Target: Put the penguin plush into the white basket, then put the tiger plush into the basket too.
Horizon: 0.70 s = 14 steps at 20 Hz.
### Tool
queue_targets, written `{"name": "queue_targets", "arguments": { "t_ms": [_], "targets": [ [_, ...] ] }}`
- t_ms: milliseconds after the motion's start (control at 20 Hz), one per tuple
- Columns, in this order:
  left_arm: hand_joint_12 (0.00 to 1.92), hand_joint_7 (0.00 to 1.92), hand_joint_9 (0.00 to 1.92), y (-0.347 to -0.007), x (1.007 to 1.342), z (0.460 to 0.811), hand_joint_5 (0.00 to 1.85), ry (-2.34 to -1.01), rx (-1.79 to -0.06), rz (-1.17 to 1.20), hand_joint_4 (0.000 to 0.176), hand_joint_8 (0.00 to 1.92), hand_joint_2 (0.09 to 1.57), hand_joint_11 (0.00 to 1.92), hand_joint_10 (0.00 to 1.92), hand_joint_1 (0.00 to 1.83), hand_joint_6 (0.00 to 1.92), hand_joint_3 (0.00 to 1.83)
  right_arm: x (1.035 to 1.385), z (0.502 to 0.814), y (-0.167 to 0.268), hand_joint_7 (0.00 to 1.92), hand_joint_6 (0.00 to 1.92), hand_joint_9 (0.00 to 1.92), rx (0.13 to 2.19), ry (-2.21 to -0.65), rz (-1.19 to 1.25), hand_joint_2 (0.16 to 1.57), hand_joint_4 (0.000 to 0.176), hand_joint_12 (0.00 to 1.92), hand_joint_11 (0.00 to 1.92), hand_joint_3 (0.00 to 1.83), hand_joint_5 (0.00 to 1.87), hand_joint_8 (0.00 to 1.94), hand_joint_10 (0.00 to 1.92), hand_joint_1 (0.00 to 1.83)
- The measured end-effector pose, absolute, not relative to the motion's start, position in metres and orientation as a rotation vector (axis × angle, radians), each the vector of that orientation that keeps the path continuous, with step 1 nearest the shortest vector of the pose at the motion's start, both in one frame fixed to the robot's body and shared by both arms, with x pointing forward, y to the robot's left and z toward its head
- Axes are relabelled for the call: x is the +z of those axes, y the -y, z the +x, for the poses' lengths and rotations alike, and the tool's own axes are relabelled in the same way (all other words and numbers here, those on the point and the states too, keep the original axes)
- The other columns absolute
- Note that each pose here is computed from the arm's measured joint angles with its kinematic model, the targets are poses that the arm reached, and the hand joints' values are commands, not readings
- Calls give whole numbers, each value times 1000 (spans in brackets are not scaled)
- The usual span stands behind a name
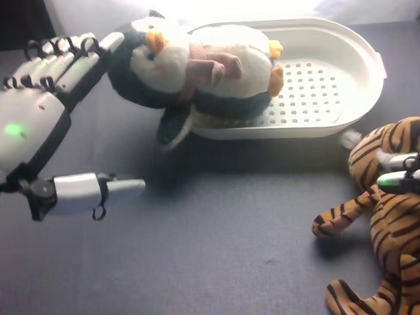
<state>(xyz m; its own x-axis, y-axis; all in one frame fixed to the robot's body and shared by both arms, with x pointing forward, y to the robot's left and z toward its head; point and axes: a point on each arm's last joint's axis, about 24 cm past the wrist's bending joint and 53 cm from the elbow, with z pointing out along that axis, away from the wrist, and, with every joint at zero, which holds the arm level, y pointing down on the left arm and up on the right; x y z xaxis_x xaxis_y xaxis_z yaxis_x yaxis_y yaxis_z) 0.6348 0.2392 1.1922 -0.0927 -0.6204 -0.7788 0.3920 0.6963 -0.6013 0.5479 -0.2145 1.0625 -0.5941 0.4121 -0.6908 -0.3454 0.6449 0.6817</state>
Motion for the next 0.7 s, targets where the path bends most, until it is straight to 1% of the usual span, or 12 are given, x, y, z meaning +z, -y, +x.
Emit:
{"name": "queue_targets", "arguments": {
  "t_ms": [50,100,150,200,250,350,400,450,550,600,650,700],
  "targets": [
    [1,0,0,-238,1191,631,0,-1432,-865,-206,163,0,799,3,0,800,0,0,1058,551,212,611,6,861,1041,-1950,56,1068,0,1034,513,1,654,23,116,1218],
    [8,0,0,-237,1191,629,0,-1430,-870,-207,168,0,799,17,0,792,0,0,1055,552,209,699,23,714,1045,-1956,56,1059,0,1346,645,0,772,61,855,1291],
    [23,0,0,-239,1191,627,0,-1430,-869,-208,142,0,799,49,0,775,0,0,1050,552,205,527,28,566,1047,-1966,60,1056,1,1598,690,0,822,584,1449,1354],
    [39,0,0,-241,1194,626,0,-1420,-866,-200,141,0,791,82,0,761,0,0,1047,553,204,378,42,518,1049,-1971,69,1050,0,1688,690,0,844,982,1663,1380],
    [48,0,0,-247,1199,626,0,-1403,-858,-209,130,0,800,95,0,773,0,0,1045,554,202,343,67,557,1045,-1974,64,1036,0,1731,736,0,867,1210,1758,1423],
    [51,0,0,-252,1205,626,0,-1379,-853,-219,152,0,797,95,0,778,0,0,1042,556,200,385,973,653,1037,-1973,58,1027,0,1665,794,1,603,1420,1753,1495],
    [35,0,0,-251,1206,625,0,-1374,-857,-219,138,0,805,51,0,826,0,0,1041,556,200,621,1194,774,1037,-1976,55,1206,0,1782,911,18,645,1503,1848,1359],
    [6,0,0,-250,1206,624,0,-1374,-862,-213,100,0,809,9,0,878,0,0,1041,557,200,600,1370,854,1032,-1978,55,1174,0,1893,992,0,697,1706,1906,1531],
    [0,0,0,-248,1205,622,0,-1379,-867,-209,96,0,811,0,0,928,0,0,1045,563,201,566,1788,906,1028,-1962,58,1168,0,1920,1071,0,629,1852,1920,1645],
    [0,0,0,-248,1204,621,0,-1383,-865,-205,95,0,820,0,0,931,0,3,1048,565,200,583,1776,895,1030,-1953,52,1143,0,1914,1058,0,635,1775,1921,1668],
    [0,0,0,-249,1203,620,0,-1386,-863,-206,97,0,818,0,0,924,0,2,1055,567,198,691,1572,864,1036,-1934,42,1215,0,1786,962,17,701,1535,1793,1405],
    [0,0,0,-252,1202,620,0,-1387,-861,-223,100,0,823,0,0,927,0,3,1062,567,200,724,1424,895,1034,-1920,33,1230,0,1746,1001,8,739,1467,1761,1351]
  ]
}}
